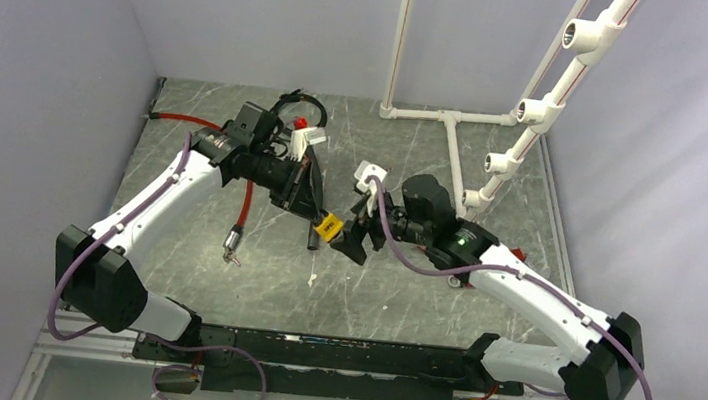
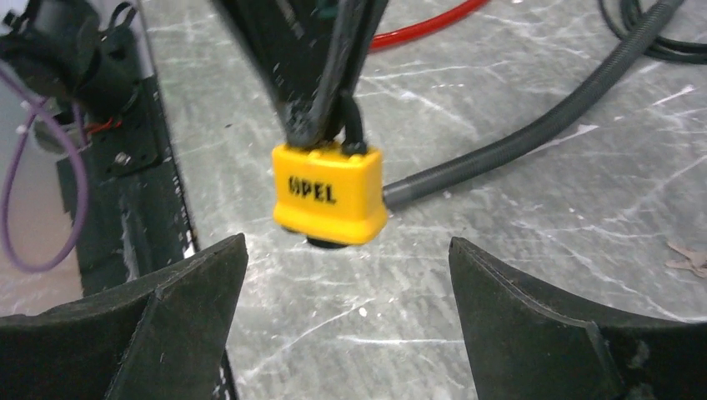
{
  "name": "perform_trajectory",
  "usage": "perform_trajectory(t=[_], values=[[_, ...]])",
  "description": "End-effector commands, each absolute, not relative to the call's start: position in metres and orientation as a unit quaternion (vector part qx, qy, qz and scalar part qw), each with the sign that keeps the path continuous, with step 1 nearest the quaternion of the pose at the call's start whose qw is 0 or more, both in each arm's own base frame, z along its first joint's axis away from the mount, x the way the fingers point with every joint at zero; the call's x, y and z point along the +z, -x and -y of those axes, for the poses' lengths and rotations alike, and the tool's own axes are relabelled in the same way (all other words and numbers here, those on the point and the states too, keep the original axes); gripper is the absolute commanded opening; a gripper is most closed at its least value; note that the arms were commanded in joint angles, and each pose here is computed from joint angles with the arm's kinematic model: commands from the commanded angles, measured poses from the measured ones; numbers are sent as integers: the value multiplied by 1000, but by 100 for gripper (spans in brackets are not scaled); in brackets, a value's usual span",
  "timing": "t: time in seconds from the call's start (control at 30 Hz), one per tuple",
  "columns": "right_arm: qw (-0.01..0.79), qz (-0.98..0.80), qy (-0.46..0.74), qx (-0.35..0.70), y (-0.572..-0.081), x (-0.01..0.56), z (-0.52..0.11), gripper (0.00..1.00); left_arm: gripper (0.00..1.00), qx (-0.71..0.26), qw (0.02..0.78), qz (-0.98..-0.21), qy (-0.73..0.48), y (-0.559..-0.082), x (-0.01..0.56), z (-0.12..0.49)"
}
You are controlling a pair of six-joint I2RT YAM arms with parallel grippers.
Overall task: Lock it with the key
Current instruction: Place the lock at the center of the board.
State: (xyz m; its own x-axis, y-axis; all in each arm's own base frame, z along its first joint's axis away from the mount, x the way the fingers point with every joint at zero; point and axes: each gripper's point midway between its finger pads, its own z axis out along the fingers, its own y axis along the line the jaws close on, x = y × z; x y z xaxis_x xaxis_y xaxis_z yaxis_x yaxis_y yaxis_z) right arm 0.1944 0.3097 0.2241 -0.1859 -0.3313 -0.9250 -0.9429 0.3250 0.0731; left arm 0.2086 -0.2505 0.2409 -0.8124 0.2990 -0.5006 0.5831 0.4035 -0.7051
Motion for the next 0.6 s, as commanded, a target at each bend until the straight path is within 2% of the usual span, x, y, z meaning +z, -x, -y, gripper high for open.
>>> perform_trajectory(t=[0.0,0.23,0.4,0.5,0.57], values=[[477,-694,429,327,-223,256,-319,93,0,-483,175,-821,-247,-219,260,257],[475,-666,464,339,-223,259,-338,92,0,-496,170,-820,-232,-221,260,262],[480,-666,476,316,-231,254,-345,81,0,-503,164,-819,-223,-222,261,264],[484,-668,480,299,-235,251,-345,71,0,-502,161,-821,-221,-222,260,264],[485,-670,480,291,-236,248,-344,68,0,-501,160,-822,-218,-222,259,264]])
